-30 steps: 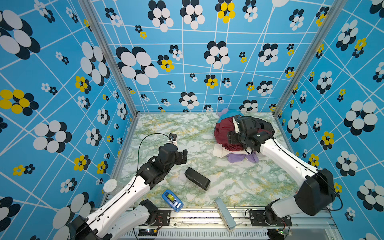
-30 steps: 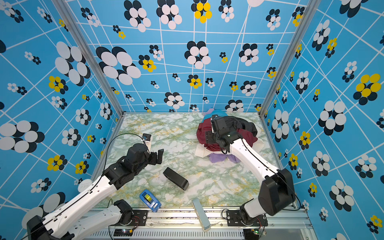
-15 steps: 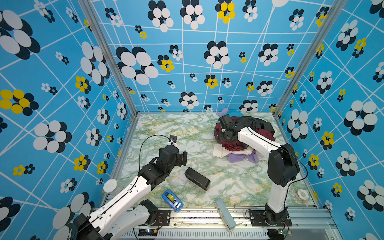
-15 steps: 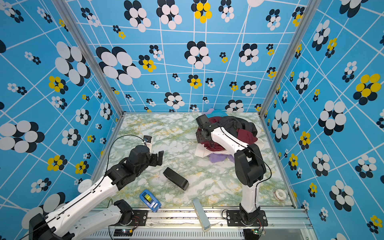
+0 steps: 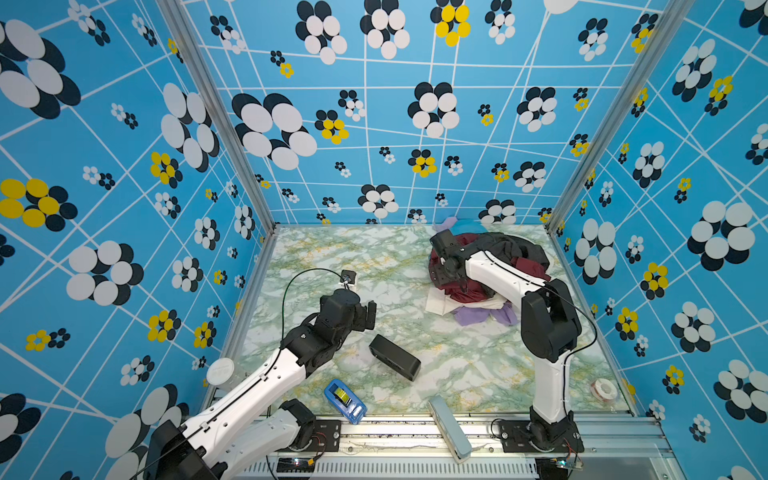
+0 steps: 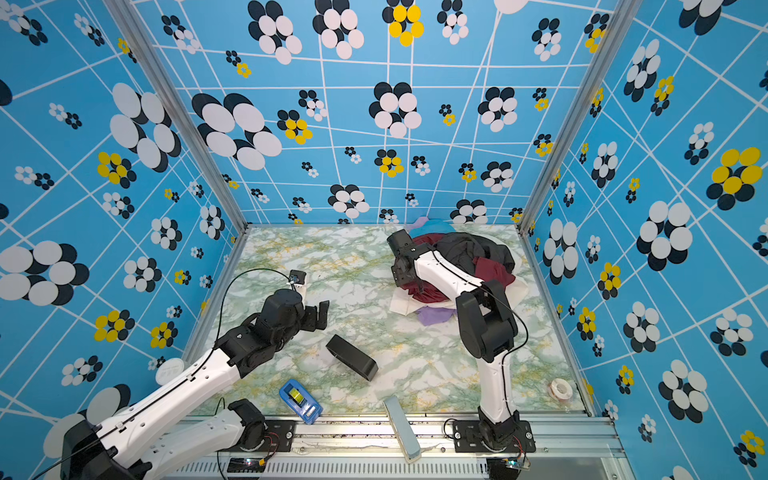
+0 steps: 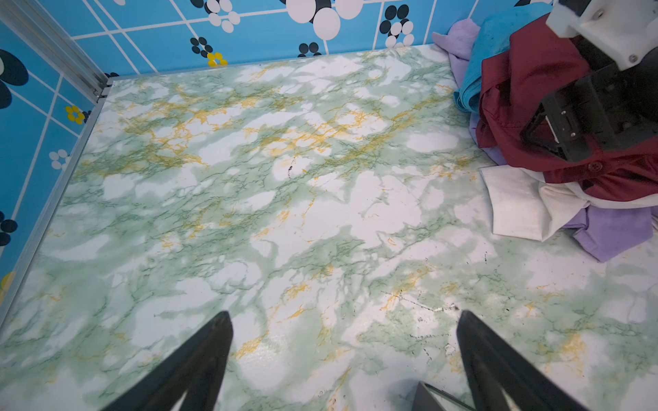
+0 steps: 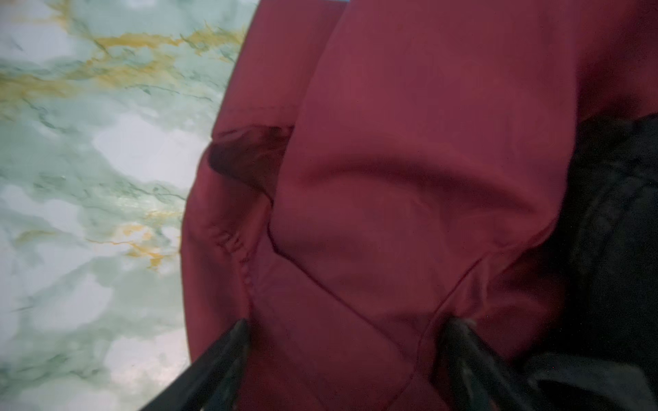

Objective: Pick out a specific cloth from the pile
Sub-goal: 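Reach the right gripper into the pile and grasp the maroon shirt, then lift the maroon shirt high out of the pile with the right gripper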

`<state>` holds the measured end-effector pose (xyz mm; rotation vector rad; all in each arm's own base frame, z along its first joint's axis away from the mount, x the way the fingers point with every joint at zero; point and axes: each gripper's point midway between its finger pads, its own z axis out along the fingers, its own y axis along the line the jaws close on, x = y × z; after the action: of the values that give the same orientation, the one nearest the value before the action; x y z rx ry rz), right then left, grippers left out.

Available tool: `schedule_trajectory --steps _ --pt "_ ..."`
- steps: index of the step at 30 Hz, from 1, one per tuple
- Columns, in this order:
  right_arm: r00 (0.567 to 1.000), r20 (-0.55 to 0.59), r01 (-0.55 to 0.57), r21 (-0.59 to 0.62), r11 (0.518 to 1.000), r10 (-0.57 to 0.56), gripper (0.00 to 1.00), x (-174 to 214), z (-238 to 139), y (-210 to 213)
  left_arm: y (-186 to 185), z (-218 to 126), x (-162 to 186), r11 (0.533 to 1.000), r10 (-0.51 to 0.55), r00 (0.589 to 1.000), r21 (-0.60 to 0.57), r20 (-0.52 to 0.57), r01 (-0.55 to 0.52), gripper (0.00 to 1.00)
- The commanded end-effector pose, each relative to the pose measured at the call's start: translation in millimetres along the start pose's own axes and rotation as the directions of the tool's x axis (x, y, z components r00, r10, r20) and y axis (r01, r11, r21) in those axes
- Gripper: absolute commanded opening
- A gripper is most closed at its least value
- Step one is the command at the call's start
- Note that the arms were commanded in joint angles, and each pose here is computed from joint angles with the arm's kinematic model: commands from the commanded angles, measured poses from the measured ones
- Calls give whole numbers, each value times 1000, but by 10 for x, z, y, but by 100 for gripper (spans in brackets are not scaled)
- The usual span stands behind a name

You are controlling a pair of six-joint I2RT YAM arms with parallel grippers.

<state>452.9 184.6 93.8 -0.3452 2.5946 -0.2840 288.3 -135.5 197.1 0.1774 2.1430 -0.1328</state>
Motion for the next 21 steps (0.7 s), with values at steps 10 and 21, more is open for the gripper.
schedule_trajectory --steps 10,21 --pt "999 -26 -20 27 999 21 0 45 -16 -120 58 -89 37 1000 -28 999 -10 19 28 99" --pt "982 185 -49 9 999 47 0 -427 -857 -419 113 -209 -58 998 -65 996 -14 61 66 99"
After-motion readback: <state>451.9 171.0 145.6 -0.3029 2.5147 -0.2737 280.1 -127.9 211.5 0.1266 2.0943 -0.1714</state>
